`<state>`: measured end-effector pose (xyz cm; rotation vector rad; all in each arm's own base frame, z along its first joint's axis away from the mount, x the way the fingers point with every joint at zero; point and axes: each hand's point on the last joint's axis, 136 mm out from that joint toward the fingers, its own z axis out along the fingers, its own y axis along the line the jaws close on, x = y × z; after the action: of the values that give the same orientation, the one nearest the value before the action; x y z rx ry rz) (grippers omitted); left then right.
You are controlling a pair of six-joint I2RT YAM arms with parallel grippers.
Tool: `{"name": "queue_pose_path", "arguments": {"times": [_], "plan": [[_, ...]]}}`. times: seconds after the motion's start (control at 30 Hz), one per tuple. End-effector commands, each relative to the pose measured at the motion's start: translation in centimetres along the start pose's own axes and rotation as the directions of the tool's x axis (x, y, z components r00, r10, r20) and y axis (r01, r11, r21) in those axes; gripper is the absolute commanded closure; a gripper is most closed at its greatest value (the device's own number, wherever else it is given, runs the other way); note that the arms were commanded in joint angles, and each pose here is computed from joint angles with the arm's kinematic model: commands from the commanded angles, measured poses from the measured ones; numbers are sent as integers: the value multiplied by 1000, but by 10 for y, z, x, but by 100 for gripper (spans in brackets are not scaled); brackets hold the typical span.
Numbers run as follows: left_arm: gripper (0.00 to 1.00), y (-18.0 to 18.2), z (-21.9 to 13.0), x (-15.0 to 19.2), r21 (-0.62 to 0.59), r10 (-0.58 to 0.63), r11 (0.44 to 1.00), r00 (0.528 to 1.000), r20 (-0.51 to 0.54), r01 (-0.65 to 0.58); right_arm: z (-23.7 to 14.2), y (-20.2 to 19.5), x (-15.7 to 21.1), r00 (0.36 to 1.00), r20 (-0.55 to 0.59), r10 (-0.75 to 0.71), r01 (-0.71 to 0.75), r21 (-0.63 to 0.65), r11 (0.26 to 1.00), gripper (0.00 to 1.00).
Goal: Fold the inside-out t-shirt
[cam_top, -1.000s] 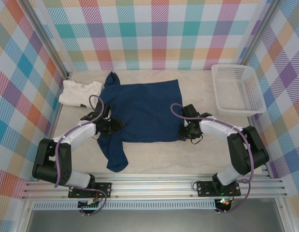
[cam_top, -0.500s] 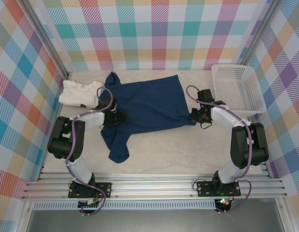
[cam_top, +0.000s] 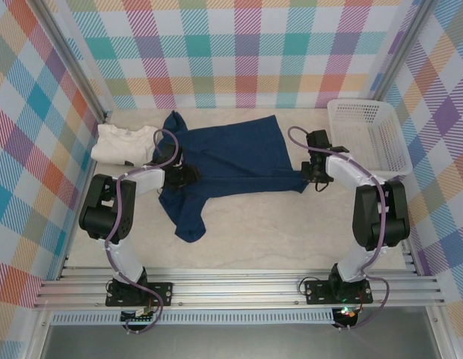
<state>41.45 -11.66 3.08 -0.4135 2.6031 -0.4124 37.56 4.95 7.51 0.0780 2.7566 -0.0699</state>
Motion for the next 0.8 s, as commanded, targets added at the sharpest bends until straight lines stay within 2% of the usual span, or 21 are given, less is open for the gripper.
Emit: {"name": "queue_pose_path", "arguments": {"times": [0.0,0.07,0.17,0.53,0.6,0.77], "plan": [[39,31,9,30,-84,-18,996,995,-95,10,-15,26,27,997,-44,58,-64,-171,983,63],[39,30,10,30,-77,-18,997,995,-98,10,-14,32,44,994,-67,91,-104,-218,970,57],[39,28,9,31,-67,-13,998,995,-102,6,-6,27,55,990,-69,124,-135,-194,972,51],[39,28,8,31,-62,-5,998,995,-100,-1,22,31,34,972,-76,223,-236,-260,936,51],[39,27,8,31,-58,-5,998,995,-102,-1,26,30,34,970,-79,228,-241,-252,937,57],[39,25,7,28,-52,1,999,995,-97,-6,31,22,32,965,-80,251,-263,-246,933,79]]}}
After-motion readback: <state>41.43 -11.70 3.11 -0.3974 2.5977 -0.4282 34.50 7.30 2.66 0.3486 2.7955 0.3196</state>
